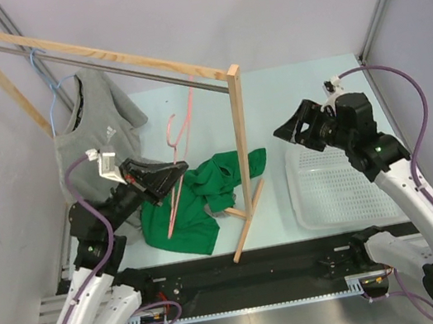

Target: Remove the t-shirt from the hanger

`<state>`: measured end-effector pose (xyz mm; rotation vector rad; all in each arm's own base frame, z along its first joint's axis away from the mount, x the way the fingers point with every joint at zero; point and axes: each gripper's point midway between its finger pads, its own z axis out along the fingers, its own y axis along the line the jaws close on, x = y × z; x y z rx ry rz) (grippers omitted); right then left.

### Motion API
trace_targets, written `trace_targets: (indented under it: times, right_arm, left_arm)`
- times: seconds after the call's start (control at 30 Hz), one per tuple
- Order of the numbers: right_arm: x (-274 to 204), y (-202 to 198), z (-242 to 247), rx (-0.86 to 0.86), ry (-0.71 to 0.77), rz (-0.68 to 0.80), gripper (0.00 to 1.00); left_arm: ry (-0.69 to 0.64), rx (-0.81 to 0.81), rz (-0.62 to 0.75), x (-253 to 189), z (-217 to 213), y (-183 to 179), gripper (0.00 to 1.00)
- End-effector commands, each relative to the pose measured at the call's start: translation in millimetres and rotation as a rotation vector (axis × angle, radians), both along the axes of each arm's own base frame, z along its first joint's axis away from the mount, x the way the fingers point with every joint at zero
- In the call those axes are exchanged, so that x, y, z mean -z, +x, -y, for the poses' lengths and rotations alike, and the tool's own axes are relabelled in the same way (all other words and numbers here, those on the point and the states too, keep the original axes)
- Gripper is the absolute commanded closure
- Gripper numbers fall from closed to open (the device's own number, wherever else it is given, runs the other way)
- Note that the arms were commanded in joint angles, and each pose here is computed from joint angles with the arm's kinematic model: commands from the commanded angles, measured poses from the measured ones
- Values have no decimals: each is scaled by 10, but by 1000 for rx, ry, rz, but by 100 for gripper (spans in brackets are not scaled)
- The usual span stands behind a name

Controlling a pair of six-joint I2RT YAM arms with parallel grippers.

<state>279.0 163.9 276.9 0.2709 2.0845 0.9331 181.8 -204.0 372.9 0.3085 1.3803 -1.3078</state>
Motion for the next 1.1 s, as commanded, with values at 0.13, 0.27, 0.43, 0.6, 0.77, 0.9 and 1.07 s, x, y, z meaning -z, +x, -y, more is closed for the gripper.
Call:
trace_targets:
  times: [0.13, 0.27, 0.43, 0.6, 0.77, 0.9, 1.07]
  right_arm:
    - [-367, -131, 87, 42, 46, 85, 24]
    - [-422, -150, 84, 38, 53, 91, 24]
    - [-452, -186, 100, 39, 44, 91, 24]
    - [-465, -201, 120, 43, 36, 96, 24]
    - [-517, -203, 122, 42, 36, 105, 24]
    - [-540, -194, 131, 47, 36, 110, 24]
    - [-544, -207, 129, 43, 34, 110, 24]
  left_arm:
    - [-128, 230, 286, -679, 70, -549, 100]
    - [-125, 284, 286, -757, 186, -566, 100]
    - [-146, 312, 300, -913, 279, -563, 100]
    - [-151, 344, 298, -995, 410, -514, 100]
    - [-150, 341, 244, -973, 509, -408, 100]
    - [-158, 321, 193, -958, 588, -299, 100]
    - [-175, 335, 176, -974, 683, -313, 100]
